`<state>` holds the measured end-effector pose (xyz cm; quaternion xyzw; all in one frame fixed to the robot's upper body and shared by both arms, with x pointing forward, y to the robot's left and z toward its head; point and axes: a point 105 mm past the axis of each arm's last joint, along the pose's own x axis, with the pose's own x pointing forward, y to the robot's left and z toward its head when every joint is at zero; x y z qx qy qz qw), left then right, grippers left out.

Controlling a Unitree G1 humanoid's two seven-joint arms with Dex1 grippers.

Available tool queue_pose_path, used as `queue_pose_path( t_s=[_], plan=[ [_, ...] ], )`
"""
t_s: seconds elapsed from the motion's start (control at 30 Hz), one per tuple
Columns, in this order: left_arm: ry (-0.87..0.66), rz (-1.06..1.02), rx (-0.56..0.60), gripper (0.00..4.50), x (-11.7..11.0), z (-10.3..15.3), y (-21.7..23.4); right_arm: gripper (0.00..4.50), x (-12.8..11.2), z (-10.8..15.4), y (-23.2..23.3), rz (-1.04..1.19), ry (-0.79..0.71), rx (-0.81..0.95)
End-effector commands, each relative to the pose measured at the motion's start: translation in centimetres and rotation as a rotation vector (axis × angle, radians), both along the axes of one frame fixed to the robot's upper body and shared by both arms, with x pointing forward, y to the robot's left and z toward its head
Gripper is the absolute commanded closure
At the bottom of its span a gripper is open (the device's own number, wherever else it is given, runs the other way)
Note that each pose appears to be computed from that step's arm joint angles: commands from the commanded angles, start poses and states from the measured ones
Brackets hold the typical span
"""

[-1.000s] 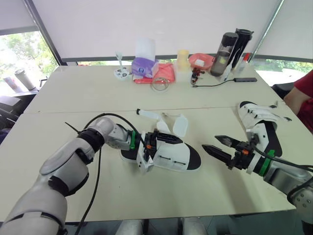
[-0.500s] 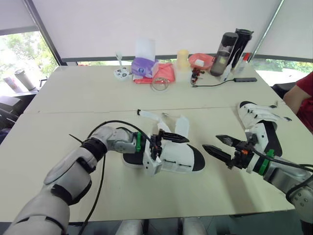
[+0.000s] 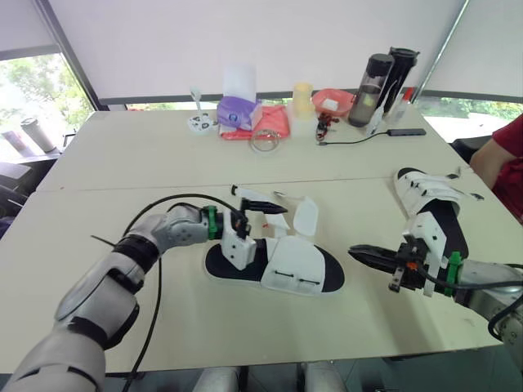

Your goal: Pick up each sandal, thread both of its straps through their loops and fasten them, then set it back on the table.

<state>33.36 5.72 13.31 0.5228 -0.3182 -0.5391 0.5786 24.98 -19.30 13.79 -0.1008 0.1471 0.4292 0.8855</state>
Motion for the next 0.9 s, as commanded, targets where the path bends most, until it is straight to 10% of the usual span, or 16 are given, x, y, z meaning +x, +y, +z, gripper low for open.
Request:
queue_pose_path(
  t_s=[0.03,0.9],
  plan=[
    [0.077,0.116,-0.086,0.00,0.9,1.7,2.6,4.46,-0.8,-0.3,0.9,0.090,0.007,-0.049],
    [0.306,0.240,-0.169,0.00,-1.9,-0.1,2.8,4.46,4.3,-3.3,3.1,0.141,-0.072,-0.083]
  ],
)
